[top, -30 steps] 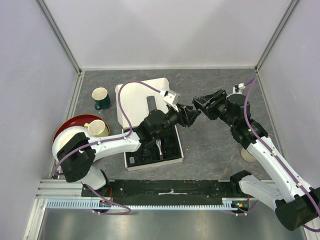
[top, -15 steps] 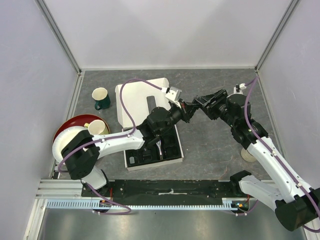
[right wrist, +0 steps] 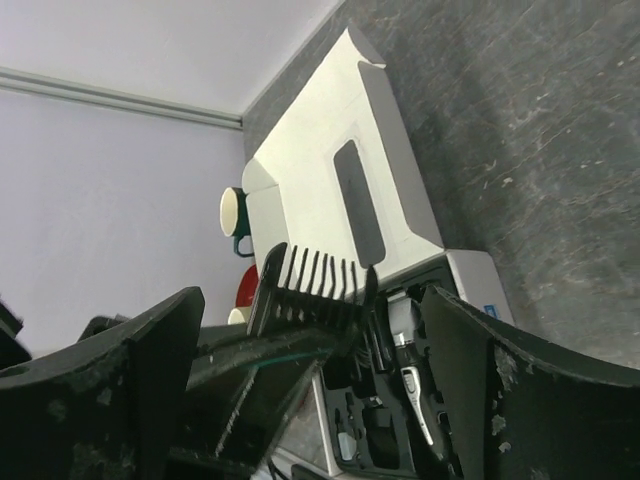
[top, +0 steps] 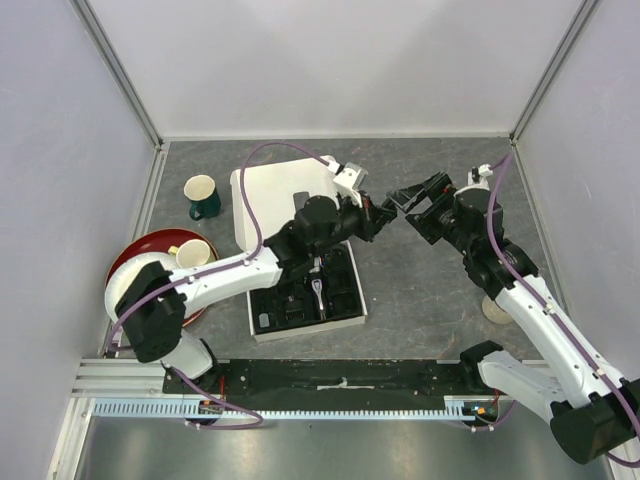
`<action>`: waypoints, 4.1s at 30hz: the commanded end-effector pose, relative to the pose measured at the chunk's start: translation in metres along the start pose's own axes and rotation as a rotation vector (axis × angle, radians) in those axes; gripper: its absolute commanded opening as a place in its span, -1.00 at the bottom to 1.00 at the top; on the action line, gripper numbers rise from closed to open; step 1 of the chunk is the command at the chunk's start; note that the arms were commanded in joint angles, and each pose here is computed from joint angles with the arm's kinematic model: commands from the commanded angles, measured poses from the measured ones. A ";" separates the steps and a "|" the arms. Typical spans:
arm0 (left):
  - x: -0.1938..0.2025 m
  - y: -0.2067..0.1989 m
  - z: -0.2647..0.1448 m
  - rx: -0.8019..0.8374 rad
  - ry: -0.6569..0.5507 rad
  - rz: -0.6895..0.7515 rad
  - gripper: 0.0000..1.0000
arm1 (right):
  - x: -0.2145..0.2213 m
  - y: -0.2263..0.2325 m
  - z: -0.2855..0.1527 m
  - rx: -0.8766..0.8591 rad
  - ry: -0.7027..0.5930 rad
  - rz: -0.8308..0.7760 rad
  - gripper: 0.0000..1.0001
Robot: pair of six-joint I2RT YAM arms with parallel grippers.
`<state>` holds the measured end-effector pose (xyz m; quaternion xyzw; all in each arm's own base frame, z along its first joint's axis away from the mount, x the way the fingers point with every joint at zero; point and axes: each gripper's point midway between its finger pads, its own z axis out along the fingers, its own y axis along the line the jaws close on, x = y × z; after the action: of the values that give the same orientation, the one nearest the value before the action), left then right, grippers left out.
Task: Sort the hair-cutting tools
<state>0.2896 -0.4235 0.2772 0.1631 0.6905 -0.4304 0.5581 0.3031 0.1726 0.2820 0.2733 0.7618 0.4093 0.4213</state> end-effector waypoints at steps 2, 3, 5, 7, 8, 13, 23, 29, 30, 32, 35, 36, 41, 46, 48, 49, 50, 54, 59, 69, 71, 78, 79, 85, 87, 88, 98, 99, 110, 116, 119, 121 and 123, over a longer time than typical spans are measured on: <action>-0.013 0.006 -0.038 0.084 0.193 -0.103 -0.95 | -0.021 -0.005 -0.014 0.027 -0.095 -0.071 0.96; -0.015 0.022 -0.043 0.056 0.216 -0.120 -0.96 | -0.023 -0.006 -0.018 0.027 -0.105 -0.077 0.96; -0.009 0.031 -0.060 0.053 0.304 -0.158 -0.95 | -0.025 -0.011 -0.021 0.049 -0.121 -0.096 0.96; -0.009 0.049 -0.072 0.020 0.367 -0.196 -0.95 | -0.023 -0.017 -0.021 0.064 -0.116 -0.111 0.95; -0.005 0.055 -0.078 0.006 0.399 -0.214 -0.95 | -0.021 -0.021 -0.021 0.073 -0.106 -0.141 0.96; 0.012 0.081 -0.099 0.001 0.558 -0.305 -0.95 | -0.003 -0.054 -0.017 0.155 -0.027 -0.228 0.95; 0.051 0.114 -0.101 -0.040 0.711 -0.347 -0.96 | 0.038 -0.118 -0.016 0.289 0.129 -0.262 0.88; 0.072 0.112 -0.096 -0.004 0.747 -0.455 -0.95 | 0.052 -0.134 -0.014 0.318 0.189 -0.245 0.84; 0.075 0.112 -0.095 -0.005 0.753 -0.473 -0.95 | 0.053 -0.135 -0.013 0.323 0.193 -0.244 0.84; 0.080 0.113 -0.093 0.000 0.761 -0.489 -0.96 | 0.053 -0.136 -0.012 0.327 0.190 -0.244 0.84; 0.087 0.119 -0.090 -0.023 0.769 -0.500 -0.95 | 0.052 -0.137 -0.012 0.332 0.185 -0.247 0.84; 0.089 0.121 -0.089 -0.035 0.770 -0.503 -0.95 | 0.053 -0.137 -0.012 0.334 0.188 -0.246 0.84; 0.103 0.130 -0.087 -0.060 0.793 -0.519 -0.96 | 0.054 -0.141 -0.011 0.345 0.197 -0.252 0.83; 0.113 0.135 -0.088 -0.078 0.811 -0.537 -0.96 | 0.054 -0.142 -0.009 0.348 0.198 -0.252 0.83; 0.116 0.136 -0.089 -0.085 0.817 -0.542 -0.95 | 0.054 -0.142 -0.009 0.347 0.199 -0.253 0.84; 0.117 0.136 -0.089 -0.086 0.818 -0.543 -0.95 | 0.055 -0.142 -0.008 0.348 0.201 -0.250 0.83; 0.118 0.137 -0.090 -0.089 0.820 -0.546 -0.95 | 0.055 -0.143 -0.008 0.351 0.204 -0.251 0.83; 0.126 0.137 -0.093 -0.097 0.830 -0.573 -0.96 | 0.056 -0.144 -0.008 0.354 0.206 -0.251 0.82; 0.134 0.137 -0.093 -0.089 0.844 -0.608 -0.95 | 0.056 -0.145 -0.008 0.356 0.207 -0.250 0.83; 0.143 0.134 -0.095 -0.065 0.867 -0.645 -0.96 | 0.058 -0.149 -0.007 0.365 0.211 -0.249 0.82; 0.145 0.134 -0.094 -0.051 0.870 -0.649 -0.96 | 0.058 -0.149 -0.007 0.366 0.212 -0.250 0.82; 0.153 0.143 -0.093 -0.091 0.869 -0.642 -0.91 | 0.058 -0.148 -0.008 0.359 0.208 -0.244 0.80; 0.155 0.145 -0.094 -0.104 0.870 -0.638 -0.82 | 0.057 -0.146 -0.009 0.353 0.203 -0.242 0.80; 0.158 0.158 -0.104 -0.197 0.876 -0.575 -0.28 | 0.058 -0.145 -0.009 0.350 0.205 -0.236 0.80; 0.156 0.157 -0.106 -0.199 0.874 -0.562 -0.22 | 0.059 -0.145 -0.009 0.349 0.209 -0.234 0.80; 0.155 0.158 -0.107 -0.202 0.874 -0.557 -0.18 | 0.059 -0.145 -0.009 0.350 0.210 -0.234 0.79; 0.138 0.164 -0.111 -0.270 0.830 -0.485 0.00 | 0.060 -0.145 -0.010 0.345 0.212 -0.230 0.78; 0.137 0.165 -0.112 -0.275 0.828 -0.480 0.00 | 0.060 -0.145 -0.010 0.345 0.212 -0.231 0.78; 0.120 0.152 -0.099 -0.211 0.772 -0.493 -0.54 | 0.061 -0.148 -0.008 0.356 0.218 -0.234 0.78; 0.131 0.158 -0.091 -0.234 0.793 -0.509 -0.55 | 0.062 -0.150 -0.007 0.360 0.222 -0.230 0.78; 0.134 0.159 -0.087 -0.236 0.799 -0.524 -0.54 | 0.062 -0.150 -0.006 0.363 0.224 -0.232 0.78; 0.139 0.160 -0.085 -0.243 0.811 -0.528 -0.54 | 0.062 -0.150 -0.006 0.363 0.222 -0.229 0.77; 0.144 0.163 -0.084 -0.260 0.820 -0.527 -0.54 | 0.062 -0.150 -0.005 0.362 0.223 -0.227 0.77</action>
<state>0.2944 -0.2882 0.0732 0.0696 0.9239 -0.3567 0.1194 0.2536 0.1388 0.1297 0.2066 0.8943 0.2378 0.3179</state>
